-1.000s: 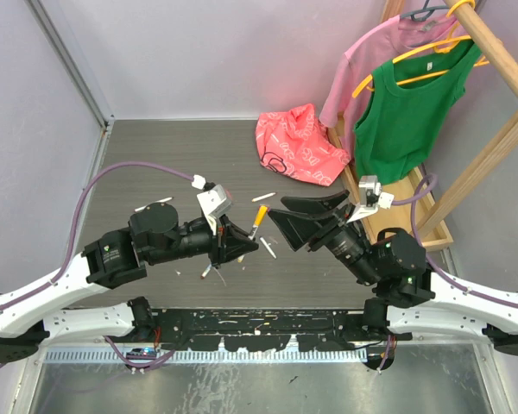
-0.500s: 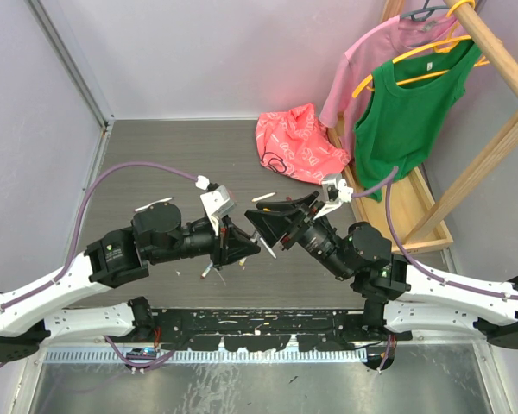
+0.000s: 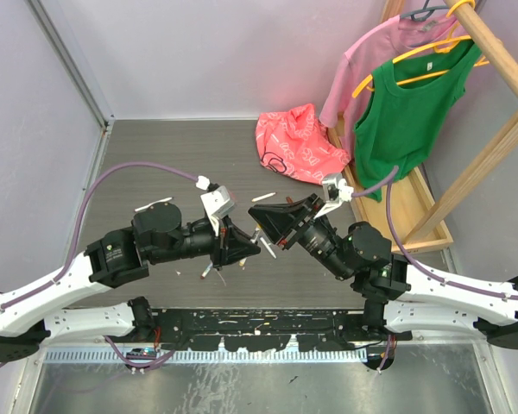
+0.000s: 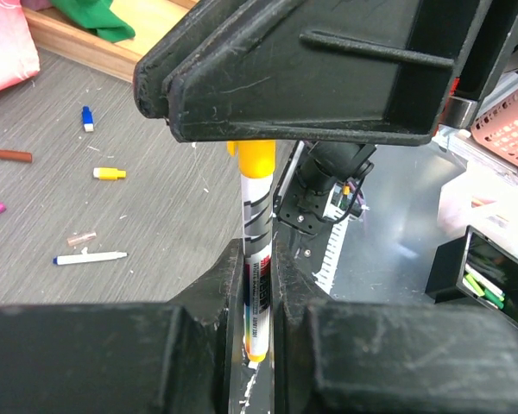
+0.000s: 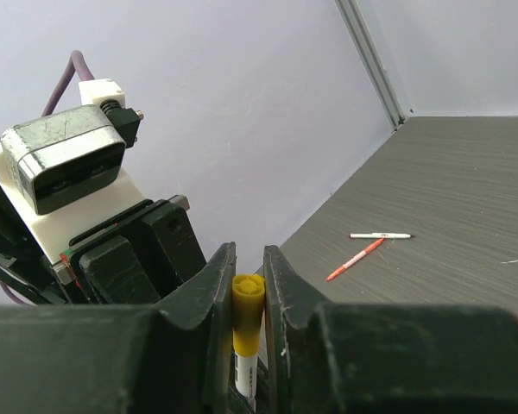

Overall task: Insert the pens into the pen caps
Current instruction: Press the pen cap onto the pen.

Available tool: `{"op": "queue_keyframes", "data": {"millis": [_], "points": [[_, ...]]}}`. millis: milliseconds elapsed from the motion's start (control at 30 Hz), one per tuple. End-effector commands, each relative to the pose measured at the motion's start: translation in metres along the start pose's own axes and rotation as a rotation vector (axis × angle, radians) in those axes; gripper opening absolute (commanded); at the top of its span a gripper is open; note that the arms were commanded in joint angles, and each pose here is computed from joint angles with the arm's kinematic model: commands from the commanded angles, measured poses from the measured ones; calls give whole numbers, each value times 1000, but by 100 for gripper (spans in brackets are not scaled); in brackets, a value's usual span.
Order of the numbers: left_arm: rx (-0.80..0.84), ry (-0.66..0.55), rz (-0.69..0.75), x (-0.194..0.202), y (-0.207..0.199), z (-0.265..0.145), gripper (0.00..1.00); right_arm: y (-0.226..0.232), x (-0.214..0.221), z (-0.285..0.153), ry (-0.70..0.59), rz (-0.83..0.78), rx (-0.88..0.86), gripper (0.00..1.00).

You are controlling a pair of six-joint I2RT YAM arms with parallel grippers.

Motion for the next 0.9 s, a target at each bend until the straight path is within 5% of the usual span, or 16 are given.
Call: {"op": "queue_keyframes", "data": {"millis": [0, 400, 867], "points": [[-4, -47, -10, -14, -3, -1, 0, 9, -19, -1, -46, 39, -21, 0], [-67, -284, -59, -64, -6, -35, 0, -2, 69, 1, 200, 125, 7, 0], [-98, -387, -43, -103, -10, -43, 0, 12, 184, -34, 403, 192, 72, 0]]}}
Point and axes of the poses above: each gripper's point midway between its finger pads, its own z axis out along the fingers, its own y axis along the line the jaws close on, x = y × z, the point moved 3 cm from there along -z, back along the fingers, and after that the axes turned 4 degrees about -z, right-handed, at the moved point
